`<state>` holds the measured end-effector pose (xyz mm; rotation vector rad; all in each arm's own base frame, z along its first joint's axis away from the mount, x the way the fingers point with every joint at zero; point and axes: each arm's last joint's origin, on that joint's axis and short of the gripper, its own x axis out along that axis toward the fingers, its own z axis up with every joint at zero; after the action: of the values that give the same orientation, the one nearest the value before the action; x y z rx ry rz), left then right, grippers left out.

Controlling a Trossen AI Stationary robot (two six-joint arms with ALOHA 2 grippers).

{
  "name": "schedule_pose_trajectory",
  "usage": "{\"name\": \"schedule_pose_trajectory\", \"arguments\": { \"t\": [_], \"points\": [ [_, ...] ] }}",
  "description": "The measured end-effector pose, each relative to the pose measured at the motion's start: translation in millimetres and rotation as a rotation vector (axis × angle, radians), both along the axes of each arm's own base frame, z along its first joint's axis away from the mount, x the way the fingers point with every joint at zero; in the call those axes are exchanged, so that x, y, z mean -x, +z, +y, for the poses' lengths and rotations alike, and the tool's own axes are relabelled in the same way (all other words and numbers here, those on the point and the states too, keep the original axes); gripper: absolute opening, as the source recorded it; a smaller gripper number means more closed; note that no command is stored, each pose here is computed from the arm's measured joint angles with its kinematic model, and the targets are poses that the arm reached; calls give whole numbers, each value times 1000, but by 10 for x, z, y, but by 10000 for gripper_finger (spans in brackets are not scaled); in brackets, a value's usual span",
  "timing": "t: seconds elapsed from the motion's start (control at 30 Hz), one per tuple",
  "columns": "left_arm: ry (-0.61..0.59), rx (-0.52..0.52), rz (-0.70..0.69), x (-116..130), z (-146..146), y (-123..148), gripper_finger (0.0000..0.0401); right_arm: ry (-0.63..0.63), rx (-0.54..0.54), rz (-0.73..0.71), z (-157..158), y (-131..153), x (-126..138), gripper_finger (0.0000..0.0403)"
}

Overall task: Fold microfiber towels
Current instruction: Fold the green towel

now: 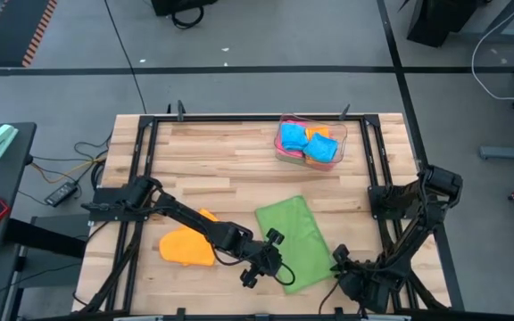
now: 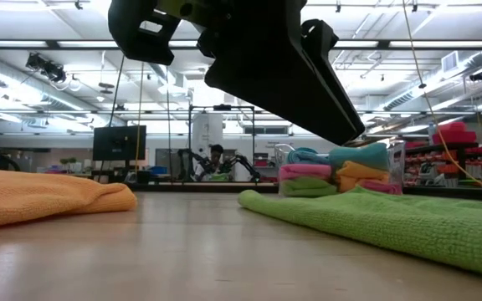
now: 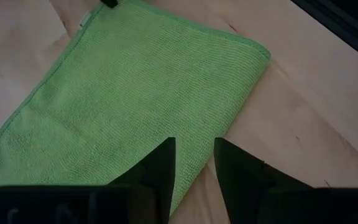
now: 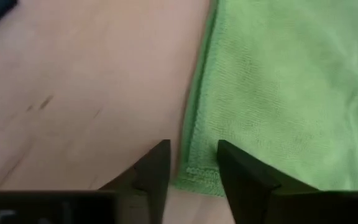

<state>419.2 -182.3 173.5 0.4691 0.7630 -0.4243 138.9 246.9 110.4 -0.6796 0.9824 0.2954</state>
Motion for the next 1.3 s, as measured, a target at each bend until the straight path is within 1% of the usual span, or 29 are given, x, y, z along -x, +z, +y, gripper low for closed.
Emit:
{"name": "schedule_pose_trajectory", "arguments": {
  "t": [0.2,0.27,0.47,0.63,0.8,0.97,1.1,1.2,1.3],
  "points": [
    [-13,-4,3,25,-42,3,112,-18,-41,30,-15,-41,19,31],
    [-22,-7,9,47,-77,3,109,-28,-51,28,-13,-44,18,10],
    [-42,-14,25,97,-150,-2,105,-54,-90,28,54,23,-21,6],
    [-52,-17,31,123,-188,-6,105,-103,-203,12,127,204,-91,5],
    [-55,-18,31,130,-201,-5,105,-153,-267,-4,108,339,-160,4],
    [-60,-18,34,143,-221,-4,104,-249,-341,40,41,374,-275,3],
    [-63,-31,59,172,-223,-14,103,-335,-348,52,-54,368,-373,3],
    [-68,-29,54,198,-229,51,103,-353,-361,47,-101,408,-421,3],
    [-97,-53,56,232,-234,95,103,-382,-360,44,-189,479,-462,3]
  ]
}}
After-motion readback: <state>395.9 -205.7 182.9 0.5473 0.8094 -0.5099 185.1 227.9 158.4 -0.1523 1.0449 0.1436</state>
